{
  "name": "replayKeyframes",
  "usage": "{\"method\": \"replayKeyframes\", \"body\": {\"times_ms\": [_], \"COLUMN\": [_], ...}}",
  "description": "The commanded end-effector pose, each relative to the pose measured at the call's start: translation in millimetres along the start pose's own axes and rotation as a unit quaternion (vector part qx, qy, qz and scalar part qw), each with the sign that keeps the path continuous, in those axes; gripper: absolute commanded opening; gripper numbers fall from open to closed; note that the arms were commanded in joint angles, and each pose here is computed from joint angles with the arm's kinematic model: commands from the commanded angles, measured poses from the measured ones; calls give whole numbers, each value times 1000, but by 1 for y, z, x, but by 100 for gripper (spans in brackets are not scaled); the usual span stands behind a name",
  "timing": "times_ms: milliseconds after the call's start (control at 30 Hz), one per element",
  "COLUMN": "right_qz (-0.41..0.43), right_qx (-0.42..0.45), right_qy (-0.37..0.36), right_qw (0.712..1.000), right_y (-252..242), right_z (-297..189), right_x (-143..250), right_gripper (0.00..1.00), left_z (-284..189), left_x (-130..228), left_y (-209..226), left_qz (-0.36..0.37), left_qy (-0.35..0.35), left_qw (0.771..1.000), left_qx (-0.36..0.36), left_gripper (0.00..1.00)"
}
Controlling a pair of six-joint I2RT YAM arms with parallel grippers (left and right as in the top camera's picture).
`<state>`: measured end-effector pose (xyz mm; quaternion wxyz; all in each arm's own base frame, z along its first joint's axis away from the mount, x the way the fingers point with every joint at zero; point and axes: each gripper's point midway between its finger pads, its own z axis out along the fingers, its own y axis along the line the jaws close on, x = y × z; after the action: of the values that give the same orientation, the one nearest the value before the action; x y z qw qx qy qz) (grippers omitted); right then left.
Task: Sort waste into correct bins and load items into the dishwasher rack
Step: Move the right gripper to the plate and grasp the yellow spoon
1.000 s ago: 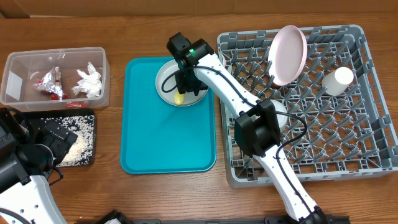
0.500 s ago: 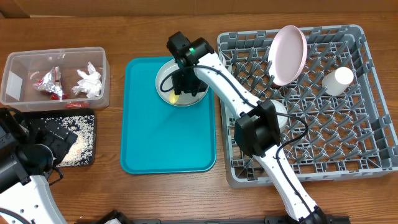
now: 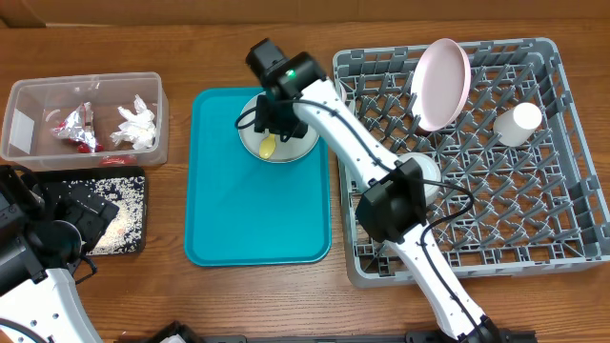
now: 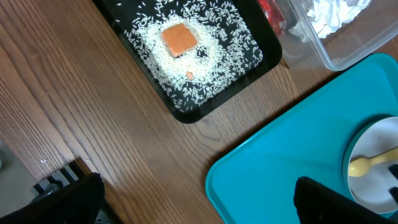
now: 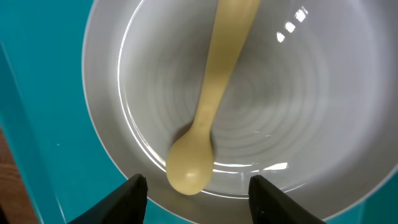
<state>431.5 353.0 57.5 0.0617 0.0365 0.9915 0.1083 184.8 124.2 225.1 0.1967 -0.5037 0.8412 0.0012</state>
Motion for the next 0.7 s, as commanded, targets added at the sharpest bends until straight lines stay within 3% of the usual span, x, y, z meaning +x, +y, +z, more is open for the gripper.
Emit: {"method": "replayKeyframes", "body": {"times_ms": [0,267,667], "right_qz": [19,32,41], "right_qx": [16,49,50], "right_qy": [-23,-48,-49], "right_qw": [999,997,997], "right_y": [12,11,4], "right_z": [-4,7,18], "right_x": [11,15,7], "right_gripper": [56,62,63], "left_z": [1,1,1], "left_x": [-1,-1,-1], "left_y": [3,3,3], "left_qz": [-10,-10,-10], "left_qy": [-1,-1,-1], "left_qw": [1000,1000,1000], "left_qx": [-7,-7,-7], "left_gripper": [100,100,100]}}
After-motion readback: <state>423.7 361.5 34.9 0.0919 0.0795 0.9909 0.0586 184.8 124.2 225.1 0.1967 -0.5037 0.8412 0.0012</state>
